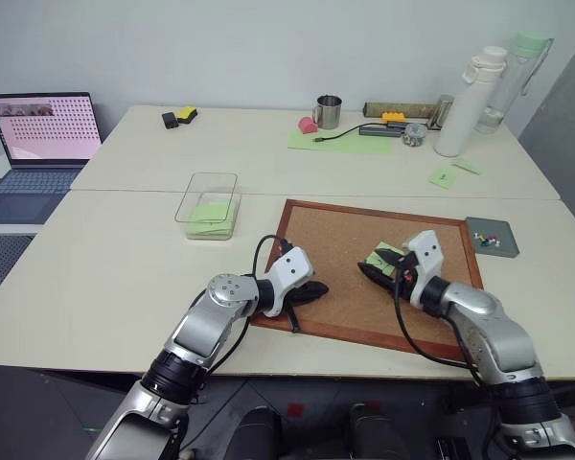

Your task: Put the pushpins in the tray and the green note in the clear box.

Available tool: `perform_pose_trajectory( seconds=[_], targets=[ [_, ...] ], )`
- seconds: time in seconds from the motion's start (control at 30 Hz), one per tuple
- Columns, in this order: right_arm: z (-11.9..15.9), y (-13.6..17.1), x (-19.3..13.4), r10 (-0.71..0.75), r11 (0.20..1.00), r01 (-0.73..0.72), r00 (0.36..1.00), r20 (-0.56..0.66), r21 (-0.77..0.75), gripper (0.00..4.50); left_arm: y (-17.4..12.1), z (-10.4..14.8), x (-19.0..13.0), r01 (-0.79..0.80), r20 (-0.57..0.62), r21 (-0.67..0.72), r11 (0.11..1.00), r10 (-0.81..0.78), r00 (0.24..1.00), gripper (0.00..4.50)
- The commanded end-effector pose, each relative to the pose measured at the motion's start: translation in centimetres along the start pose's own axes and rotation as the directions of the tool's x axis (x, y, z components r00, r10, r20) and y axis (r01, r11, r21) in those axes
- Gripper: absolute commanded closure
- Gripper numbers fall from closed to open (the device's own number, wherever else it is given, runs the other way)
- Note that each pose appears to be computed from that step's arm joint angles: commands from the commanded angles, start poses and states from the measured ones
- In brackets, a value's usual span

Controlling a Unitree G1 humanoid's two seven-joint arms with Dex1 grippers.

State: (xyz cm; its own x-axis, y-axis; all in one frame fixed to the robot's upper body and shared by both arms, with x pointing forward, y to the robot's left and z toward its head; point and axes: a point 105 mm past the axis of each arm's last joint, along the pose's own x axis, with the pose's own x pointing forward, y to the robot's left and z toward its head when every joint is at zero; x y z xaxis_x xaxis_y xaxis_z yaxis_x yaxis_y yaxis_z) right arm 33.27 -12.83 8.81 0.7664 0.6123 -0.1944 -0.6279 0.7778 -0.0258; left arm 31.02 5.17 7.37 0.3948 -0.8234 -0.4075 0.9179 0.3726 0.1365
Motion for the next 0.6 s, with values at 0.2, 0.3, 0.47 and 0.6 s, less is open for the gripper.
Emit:
perform_pose_trajectory(
  seconds=[0.2,0.3,0.47,0.6],
  targets=[
    [0.9,-0.7,1.9,-0.039,0.996,0.037,0.999,0.024,0.08,1.99,-0.1,-1.5,-0.1,-0.001,-0.054,-0.029,1.0,-0.001,0.999,4.5],
    [0.9,-0.2,2.2,-0.005,0.996,0.003,1.0,0.028,0.089,2.47,-0.1,-1.5,-0.2,-0.006,-0.052,-0.032,0.999,0.005,0.999,4.5],
    [0.9,0.2,1.9,0.025,0.995,-0.027,0.999,0.024,0.094,3.64,0.0,-1.6,-0.3,-0.016,-0.053,-0.037,0.999,0.014,0.998,4.5],
    [0.9,0.0,1.5,0.026,0.996,-0.027,0.999,0.021,0.087,4.45,-0.1,-1.7,-0.3,-0.018,-0.054,-0.04,0.999,0.016,0.998,4.5]
  ],
)
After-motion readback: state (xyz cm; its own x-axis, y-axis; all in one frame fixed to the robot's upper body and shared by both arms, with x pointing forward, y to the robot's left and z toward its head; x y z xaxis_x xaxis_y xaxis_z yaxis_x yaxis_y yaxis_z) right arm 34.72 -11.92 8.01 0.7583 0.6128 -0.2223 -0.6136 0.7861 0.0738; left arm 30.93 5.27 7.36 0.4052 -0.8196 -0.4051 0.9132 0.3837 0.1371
